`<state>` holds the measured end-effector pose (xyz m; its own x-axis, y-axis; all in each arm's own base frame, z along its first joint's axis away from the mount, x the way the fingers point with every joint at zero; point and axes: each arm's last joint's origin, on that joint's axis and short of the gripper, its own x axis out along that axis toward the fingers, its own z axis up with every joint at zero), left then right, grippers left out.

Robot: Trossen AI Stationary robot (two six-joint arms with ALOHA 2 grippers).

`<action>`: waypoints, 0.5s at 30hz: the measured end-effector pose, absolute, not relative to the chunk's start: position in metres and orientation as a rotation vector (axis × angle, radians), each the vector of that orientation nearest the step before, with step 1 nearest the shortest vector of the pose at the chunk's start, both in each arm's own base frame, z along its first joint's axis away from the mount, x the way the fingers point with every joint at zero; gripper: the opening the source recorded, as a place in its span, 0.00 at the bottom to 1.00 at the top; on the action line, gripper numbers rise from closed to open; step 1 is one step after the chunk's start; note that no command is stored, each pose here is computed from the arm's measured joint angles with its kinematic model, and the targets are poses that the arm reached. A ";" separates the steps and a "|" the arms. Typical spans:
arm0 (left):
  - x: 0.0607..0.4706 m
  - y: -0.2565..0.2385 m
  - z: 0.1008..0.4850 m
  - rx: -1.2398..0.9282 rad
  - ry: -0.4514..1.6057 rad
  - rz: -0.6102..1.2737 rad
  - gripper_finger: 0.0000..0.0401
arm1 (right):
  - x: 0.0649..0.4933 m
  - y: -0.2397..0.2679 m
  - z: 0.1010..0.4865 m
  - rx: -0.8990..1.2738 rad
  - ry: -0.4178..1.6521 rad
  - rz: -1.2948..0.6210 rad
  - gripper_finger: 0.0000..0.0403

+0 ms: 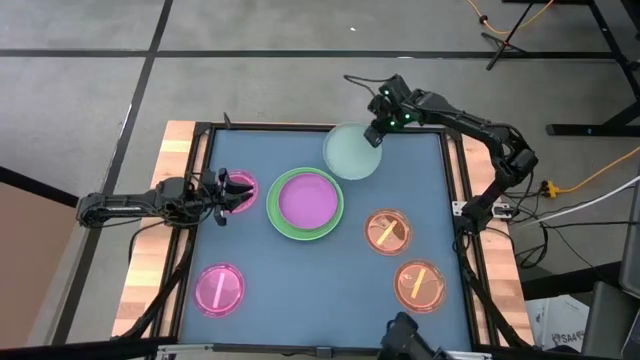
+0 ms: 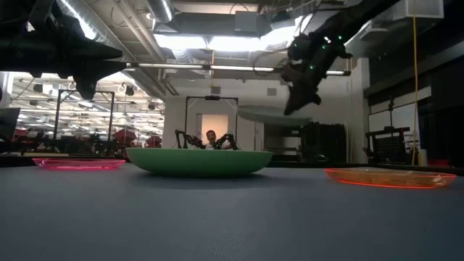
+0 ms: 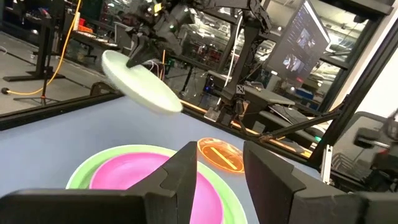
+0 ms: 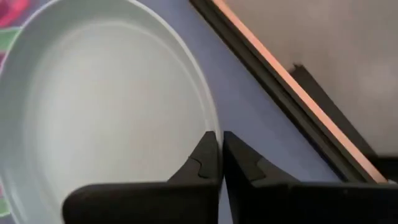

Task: Stack plastic plates
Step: Stack the blue plate on the pink plate

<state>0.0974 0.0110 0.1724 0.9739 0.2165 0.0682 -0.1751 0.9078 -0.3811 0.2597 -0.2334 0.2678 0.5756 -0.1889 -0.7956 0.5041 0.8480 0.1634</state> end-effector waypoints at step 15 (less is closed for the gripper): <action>0.097 0.012 0.172 -0.383 -0.115 0.233 0.31 | 0.345 -0.152 0.270 0.256 0.693 -0.164 0.00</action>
